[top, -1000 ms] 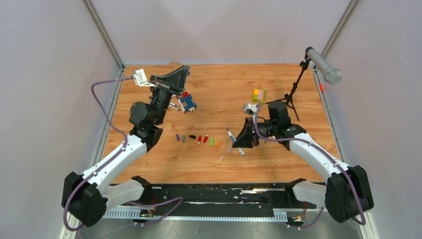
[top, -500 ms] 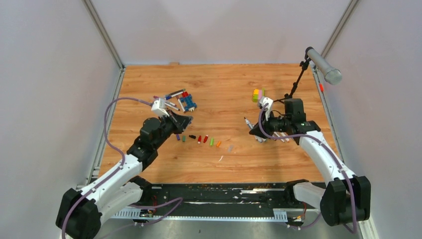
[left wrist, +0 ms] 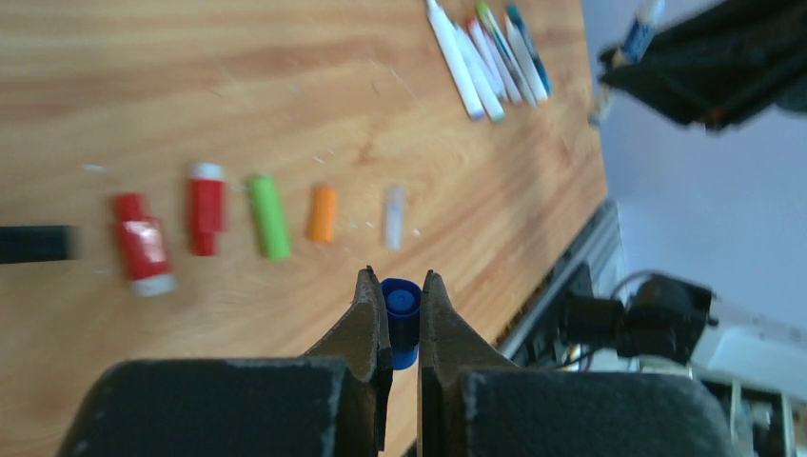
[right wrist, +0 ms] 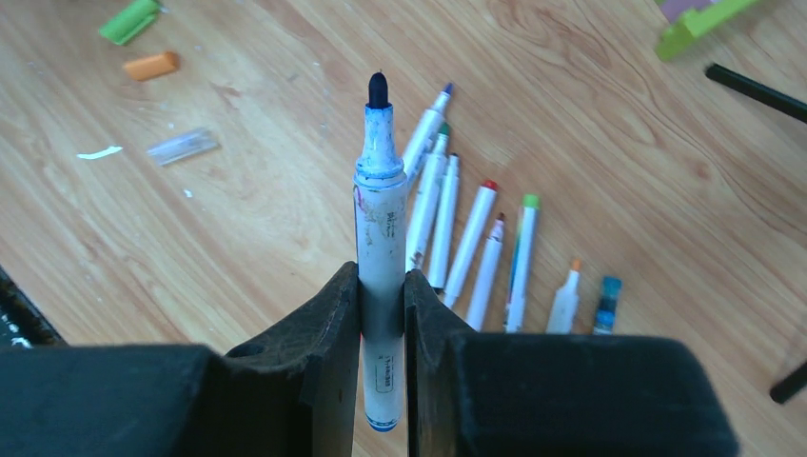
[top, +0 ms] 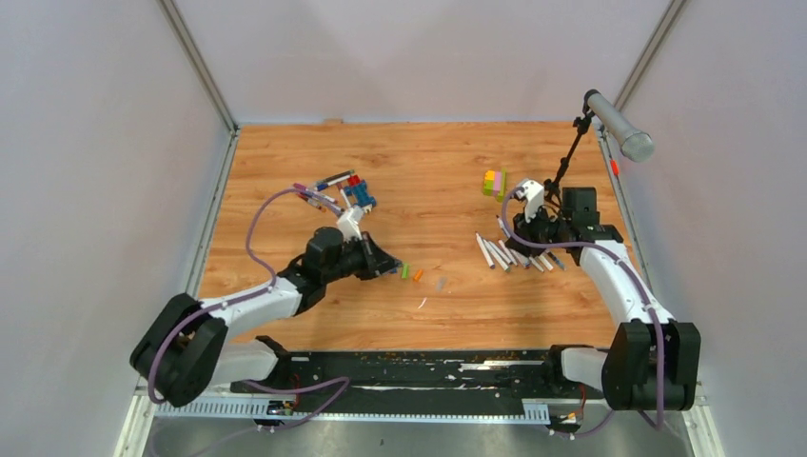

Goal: Open the pen caps
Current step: Place the pen cap at the center of the board.

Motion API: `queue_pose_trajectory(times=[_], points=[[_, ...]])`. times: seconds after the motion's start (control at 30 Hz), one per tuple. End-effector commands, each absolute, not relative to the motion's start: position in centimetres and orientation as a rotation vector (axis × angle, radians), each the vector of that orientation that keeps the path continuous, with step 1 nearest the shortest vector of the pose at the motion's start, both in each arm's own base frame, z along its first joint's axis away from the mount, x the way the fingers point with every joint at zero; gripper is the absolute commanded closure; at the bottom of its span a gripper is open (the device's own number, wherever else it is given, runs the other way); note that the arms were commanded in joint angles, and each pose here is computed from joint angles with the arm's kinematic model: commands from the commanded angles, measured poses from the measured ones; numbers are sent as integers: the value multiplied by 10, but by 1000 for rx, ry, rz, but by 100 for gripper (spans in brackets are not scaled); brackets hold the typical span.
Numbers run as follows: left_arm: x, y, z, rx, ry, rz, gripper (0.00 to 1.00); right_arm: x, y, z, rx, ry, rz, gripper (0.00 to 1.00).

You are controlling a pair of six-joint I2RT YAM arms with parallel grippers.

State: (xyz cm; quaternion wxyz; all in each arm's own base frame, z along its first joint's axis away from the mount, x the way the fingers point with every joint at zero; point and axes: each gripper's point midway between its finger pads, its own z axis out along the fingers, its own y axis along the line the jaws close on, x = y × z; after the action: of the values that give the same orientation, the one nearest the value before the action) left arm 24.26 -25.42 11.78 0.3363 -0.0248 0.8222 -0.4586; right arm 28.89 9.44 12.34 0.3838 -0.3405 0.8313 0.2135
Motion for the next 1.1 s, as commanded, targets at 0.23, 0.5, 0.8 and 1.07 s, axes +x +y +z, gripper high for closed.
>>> queue_pose_trajectory(times=[0.23,0.5,0.8,1.07], points=[[200,-383,106,336,2301,-1144,96,312,53,129,-763,2164,380,100],[195,-419,58,446,2488,-947,93,312,52,127,-758,2173,388,100],[210,-410,24,509,2593,-662,86,310,56,128,-765,2168,418,100],[218,-385,3,502,2657,-419,81,310,57,130,-771,2164,427,100]])
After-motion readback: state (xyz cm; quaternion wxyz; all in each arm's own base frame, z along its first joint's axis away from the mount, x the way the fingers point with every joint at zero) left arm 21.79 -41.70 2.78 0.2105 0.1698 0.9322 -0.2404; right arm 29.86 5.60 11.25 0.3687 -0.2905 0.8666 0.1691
